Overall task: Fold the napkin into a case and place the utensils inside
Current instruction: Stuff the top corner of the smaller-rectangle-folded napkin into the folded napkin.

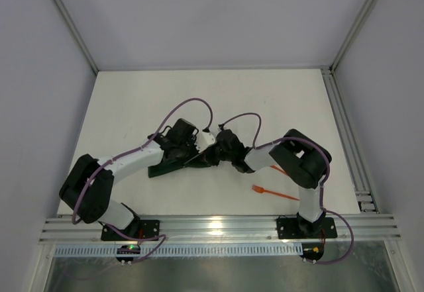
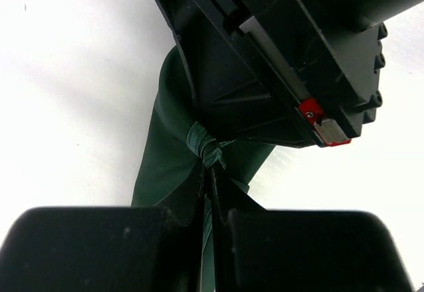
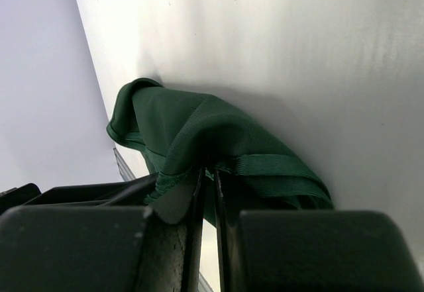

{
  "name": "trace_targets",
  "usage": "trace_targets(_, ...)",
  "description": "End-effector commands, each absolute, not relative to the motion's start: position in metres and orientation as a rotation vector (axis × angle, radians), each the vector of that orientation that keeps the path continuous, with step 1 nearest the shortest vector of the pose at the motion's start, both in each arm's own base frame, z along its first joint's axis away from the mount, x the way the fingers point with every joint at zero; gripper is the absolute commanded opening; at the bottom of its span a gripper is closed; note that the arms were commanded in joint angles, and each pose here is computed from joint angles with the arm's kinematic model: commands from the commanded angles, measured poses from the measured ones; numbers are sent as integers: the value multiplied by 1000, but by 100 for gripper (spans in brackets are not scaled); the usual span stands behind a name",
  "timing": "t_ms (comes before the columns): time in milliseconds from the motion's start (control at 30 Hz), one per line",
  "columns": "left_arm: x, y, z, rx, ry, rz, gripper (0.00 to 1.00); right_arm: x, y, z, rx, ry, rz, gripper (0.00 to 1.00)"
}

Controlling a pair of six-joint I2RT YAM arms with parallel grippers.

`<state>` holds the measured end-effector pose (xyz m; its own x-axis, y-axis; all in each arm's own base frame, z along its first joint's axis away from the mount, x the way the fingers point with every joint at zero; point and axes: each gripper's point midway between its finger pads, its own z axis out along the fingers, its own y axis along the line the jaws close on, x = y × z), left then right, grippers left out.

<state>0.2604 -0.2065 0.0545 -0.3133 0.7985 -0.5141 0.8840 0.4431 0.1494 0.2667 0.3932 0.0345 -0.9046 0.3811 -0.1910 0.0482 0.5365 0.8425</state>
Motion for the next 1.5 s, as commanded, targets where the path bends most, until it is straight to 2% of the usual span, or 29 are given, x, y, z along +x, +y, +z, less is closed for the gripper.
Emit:
trace_targets(0, 274, -231, 85, 1389, 2025, -276, 0, 272, 415, 52, 340, 2374, 1408, 13)
trace_targets(333, 255, -226, 66, 1497, 2011, -328, 0, 285, 412, 25, 502, 2333, 1400, 13)
trace_targets(533, 250, -223, 61, 1517, 1996, -333, 0, 294, 417, 35, 581, 2213, 1508, 13)
trace_targets(733, 247, -225, 62, 1522, 1993, -354, 0, 300, 404, 26, 603, 2243, 1358, 13)
trace_targets(867, 244, -221, 57, 1539, 2001, -342, 0, 300, 387, 1, 687, 2321, 1246, 13)
trace_targets(1133, 245, -220, 71, 1473, 2028, -384, 0, 291, 375, -2, 674, 2346, 1200, 13)
trace_targets(1300, 238, -218, 69, 1480, 2119, -411, 41, 290, 377, -2, 660, 2364, 1199, 14)
trace_targets(1367, 239, -219, 76, 1474, 2134, -415, 49, 290, 376, -4, 677, 2365, 1201, 13)
trace_targets(1467, 243, -218, 85, 1432, 2174, -395, 56, 289, 376, -4, 682, 2364, 1208, 13)
